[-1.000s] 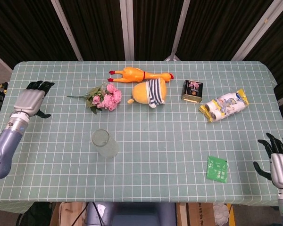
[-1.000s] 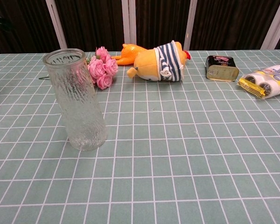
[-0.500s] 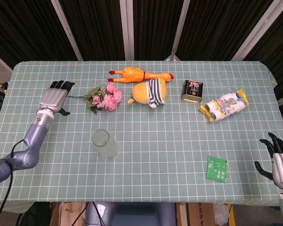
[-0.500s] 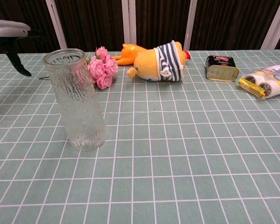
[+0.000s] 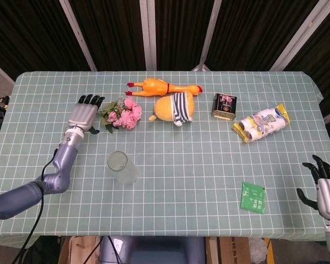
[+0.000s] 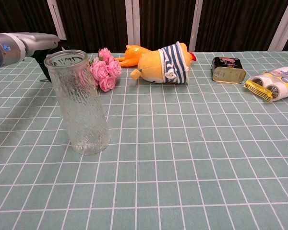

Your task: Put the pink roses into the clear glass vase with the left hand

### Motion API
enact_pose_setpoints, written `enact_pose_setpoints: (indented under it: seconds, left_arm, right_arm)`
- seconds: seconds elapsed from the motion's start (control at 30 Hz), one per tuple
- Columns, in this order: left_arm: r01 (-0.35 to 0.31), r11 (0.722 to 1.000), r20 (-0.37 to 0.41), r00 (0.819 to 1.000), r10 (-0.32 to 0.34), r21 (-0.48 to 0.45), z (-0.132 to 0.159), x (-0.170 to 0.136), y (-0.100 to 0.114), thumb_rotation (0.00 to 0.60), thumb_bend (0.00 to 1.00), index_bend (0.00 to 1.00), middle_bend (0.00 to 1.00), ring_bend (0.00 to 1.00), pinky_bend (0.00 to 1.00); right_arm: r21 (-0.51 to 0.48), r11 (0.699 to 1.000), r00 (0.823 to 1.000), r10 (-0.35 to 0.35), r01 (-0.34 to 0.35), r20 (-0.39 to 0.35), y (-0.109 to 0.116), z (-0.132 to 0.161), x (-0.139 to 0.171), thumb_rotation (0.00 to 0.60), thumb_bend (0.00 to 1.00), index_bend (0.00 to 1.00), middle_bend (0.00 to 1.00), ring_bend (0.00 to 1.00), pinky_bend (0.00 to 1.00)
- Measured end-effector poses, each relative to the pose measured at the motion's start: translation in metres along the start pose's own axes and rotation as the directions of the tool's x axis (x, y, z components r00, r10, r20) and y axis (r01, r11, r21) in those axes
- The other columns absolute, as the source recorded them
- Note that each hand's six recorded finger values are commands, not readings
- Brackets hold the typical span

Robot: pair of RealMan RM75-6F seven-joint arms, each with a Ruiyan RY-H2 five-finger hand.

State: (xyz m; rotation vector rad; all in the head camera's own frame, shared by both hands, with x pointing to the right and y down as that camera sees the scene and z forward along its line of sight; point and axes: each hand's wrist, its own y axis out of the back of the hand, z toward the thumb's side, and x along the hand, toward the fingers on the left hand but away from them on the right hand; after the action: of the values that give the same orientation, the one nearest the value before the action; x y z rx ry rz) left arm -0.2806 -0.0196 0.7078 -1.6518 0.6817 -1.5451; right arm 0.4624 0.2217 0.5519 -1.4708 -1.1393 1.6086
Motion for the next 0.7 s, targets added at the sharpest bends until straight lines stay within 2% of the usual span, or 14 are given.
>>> enact_pose_setpoints:
  seconds: [0.43,0.6,0.7]
  left_arm:
    - [0.012,1.000,-0.004,1.000,-0.012,-0.001,0.027,0.019,-0.012,0.600,0.17,0.03,0.07,0.00,0.08]
    - [0.009,1.000,-0.001,1.000,-0.009,0.005,0.036,0.024,-0.016,0.600,0.21,0.05,0.13,0.02,0.12]
    - [0.003,1.000,0.000,1.000,-0.003,0.009,0.040,0.026,-0.017,0.600,0.27,0.08,0.19,0.05,0.12]
  right_arm:
    - [-0.004,1.000,1.000,0.007,-0.007,0.004,-0.002,-0.001,-0.001,0.600,0.31,0.25,0.11,0.13,0.04]
    - [-0.007,1.000,1.000,0.008,-0.008,0.006,-0.002,-0.002,-0.001,0.600,0.31,0.25,0.11,0.13,0.04]
    - [-0.009,1.000,1.000,0.010,-0.010,0.006,-0.002,-0.002,0.000,0.600,0.31,0.25,0.11,0.13,0.04]
